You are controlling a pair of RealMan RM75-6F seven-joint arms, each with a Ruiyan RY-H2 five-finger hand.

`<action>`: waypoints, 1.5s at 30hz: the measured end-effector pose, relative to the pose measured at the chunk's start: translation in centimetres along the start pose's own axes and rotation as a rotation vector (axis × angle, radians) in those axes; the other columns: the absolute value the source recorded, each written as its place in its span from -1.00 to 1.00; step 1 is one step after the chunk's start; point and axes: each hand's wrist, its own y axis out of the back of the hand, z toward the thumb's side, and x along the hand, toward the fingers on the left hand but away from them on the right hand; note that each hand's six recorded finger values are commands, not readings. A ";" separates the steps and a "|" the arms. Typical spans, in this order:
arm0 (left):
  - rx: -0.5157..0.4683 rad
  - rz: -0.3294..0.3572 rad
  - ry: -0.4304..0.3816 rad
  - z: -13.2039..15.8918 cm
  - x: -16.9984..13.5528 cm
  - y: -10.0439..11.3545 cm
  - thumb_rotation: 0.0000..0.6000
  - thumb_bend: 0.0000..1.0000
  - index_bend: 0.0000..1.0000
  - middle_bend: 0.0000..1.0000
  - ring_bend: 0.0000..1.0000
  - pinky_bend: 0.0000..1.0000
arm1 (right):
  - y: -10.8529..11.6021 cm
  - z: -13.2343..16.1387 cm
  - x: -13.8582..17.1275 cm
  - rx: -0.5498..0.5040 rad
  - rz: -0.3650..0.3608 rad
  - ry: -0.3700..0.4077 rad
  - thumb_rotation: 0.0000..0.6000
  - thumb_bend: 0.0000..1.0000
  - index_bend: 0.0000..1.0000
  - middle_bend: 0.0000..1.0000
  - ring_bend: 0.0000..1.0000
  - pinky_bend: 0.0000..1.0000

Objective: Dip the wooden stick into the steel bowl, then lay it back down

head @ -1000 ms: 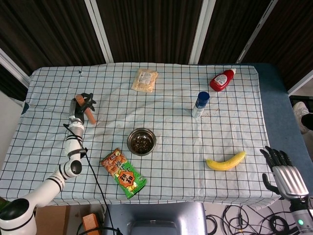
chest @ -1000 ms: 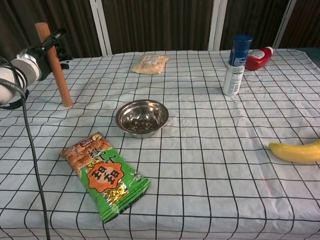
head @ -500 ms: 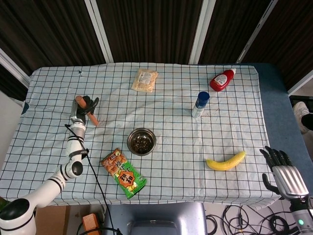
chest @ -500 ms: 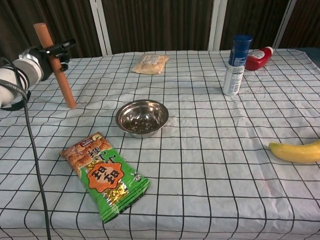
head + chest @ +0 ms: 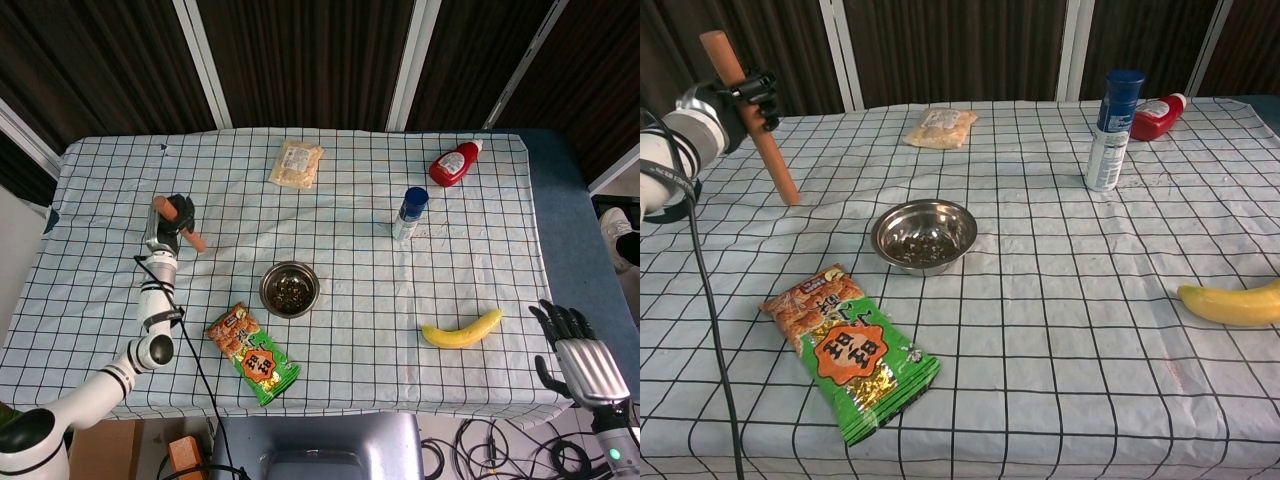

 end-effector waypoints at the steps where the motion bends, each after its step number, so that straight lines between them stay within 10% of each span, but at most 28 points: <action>1: -0.005 -0.012 -0.011 0.3 -0.2 -0.3 1.00 0.83 0.99 1.00 0.73 1.00 | 0.0 0.0 0.0 0.000 0.001 0.001 1.00 -0.03 -1.00 -1.00 -1.00 -1.00; 19: -0.118 -0.419 -0.106 9.0 -12.6 -12.3 1.00 0.82 0.96 1.00 0.70 1.00 | -0.4 1.0 0.7 -0.005 0.020 0.048 1.00 -0.04 -1.00 -1.00 -1.00 -1.00; 45: -0.032 -0.438 0.009 -0.6 -11.4 -16.8 1.00 0.78 0.96 1.00 0.66 0.96 | 0.4 0.2 0.9 -0.023 0.003 0.033 1.00 -0.03 -1.00 -1.00 -1.00 -1.00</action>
